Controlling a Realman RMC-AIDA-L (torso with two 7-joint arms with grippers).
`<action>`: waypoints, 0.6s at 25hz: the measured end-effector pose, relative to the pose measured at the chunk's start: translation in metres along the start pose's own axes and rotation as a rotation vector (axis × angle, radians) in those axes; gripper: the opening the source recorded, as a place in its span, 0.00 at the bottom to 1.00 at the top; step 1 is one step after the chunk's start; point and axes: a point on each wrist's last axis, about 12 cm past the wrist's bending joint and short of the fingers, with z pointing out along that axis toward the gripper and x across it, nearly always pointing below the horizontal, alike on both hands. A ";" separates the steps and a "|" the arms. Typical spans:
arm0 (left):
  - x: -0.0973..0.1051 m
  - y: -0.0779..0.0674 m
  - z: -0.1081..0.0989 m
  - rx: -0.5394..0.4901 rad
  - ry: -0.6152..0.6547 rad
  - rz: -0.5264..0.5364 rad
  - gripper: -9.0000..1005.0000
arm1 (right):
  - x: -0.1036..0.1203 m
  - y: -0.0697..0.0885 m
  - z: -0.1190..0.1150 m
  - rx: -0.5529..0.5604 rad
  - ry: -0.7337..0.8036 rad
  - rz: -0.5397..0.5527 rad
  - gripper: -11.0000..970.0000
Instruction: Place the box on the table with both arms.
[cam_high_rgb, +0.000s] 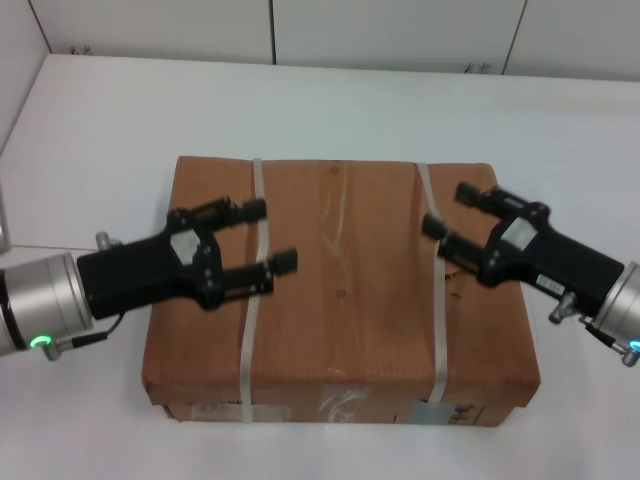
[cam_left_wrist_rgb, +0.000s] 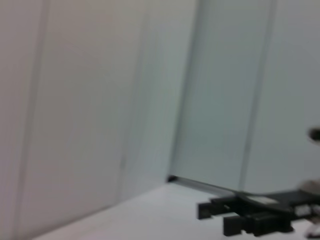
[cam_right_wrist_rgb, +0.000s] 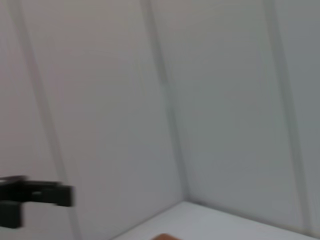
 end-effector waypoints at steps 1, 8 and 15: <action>0.000 -0.001 -0.001 0.016 0.006 0.003 0.79 | -0.002 0.000 0.000 -0.040 0.011 -0.021 0.70; -0.005 -0.011 -0.001 0.141 0.009 0.035 0.79 | -0.021 0.000 -0.010 -0.247 0.029 -0.085 0.70; -0.005 -0.012 -0.001 0.158 0.017 0.038 0.79 | -0.022 0.001 -0.010 -0.256 0.023 -0.088 0.70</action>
